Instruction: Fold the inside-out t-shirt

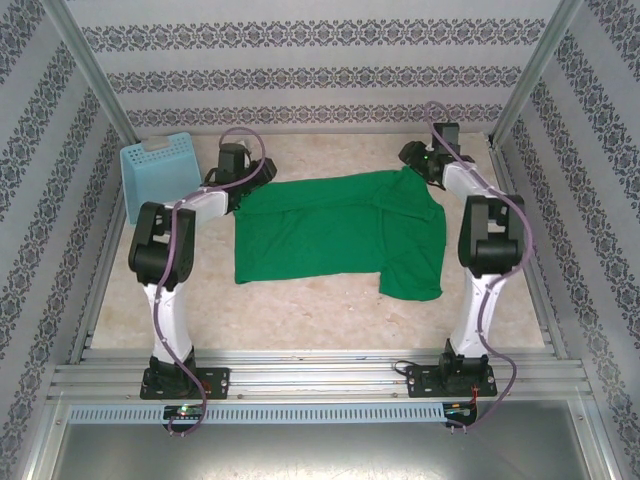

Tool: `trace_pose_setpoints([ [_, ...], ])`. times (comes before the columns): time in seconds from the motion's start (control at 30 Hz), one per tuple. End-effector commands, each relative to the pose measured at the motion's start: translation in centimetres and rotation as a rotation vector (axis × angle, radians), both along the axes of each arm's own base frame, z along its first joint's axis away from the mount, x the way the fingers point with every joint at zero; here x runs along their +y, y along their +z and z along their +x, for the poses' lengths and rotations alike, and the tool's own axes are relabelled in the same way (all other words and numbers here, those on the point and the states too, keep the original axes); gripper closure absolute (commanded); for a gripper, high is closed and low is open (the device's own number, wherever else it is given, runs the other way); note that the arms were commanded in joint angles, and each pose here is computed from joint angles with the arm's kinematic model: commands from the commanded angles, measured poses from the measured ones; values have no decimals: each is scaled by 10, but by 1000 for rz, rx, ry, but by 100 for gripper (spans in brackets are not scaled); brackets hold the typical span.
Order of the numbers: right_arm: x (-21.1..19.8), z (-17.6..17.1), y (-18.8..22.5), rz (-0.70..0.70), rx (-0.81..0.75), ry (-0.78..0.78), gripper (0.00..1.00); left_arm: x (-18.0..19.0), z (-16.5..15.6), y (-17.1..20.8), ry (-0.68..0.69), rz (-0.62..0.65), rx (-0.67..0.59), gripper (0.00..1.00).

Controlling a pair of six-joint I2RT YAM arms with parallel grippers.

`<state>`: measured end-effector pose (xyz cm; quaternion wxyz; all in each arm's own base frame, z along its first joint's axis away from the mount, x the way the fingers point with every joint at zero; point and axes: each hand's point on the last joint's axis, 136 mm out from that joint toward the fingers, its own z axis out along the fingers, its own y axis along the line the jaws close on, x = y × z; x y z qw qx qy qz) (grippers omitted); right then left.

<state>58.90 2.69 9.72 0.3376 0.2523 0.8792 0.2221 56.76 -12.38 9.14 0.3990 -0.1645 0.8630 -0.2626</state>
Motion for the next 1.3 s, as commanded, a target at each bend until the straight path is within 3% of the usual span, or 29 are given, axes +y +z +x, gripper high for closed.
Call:
trace_pose_setpoints([
  [0.0, 16, 7, -22, 72, 94, 27, 46, 3, -2, -26, 20, 3, 82, 55],
  [0.27, -38, -2, -65, 21, 276, -189, 49, 52, -28, -78, 190, 58, 212, 54],
  [0.4, -57, -8, -71, -1, 300, -253, 50, 59, -38, -84, 224, 57, 228, 54],
  [0.6, -55, 5, -49, 15, 230, -210, 55, 51, -32, -54, 190, 38, 190, 51],
  [0.77, -48, -5, 7, -8, 124, -133, 51, 33, -38, 9, 120, 82, 157, 40],
  [0.97, -25, -75, 50, -79, 88, -36, 38, 31, -97, 47, 127, 209, 218, 30],
  [1.27, -6, -213, 34, -154, 206, 45, 34, 37, -221, 35, 119, 315, 331, 31],
])
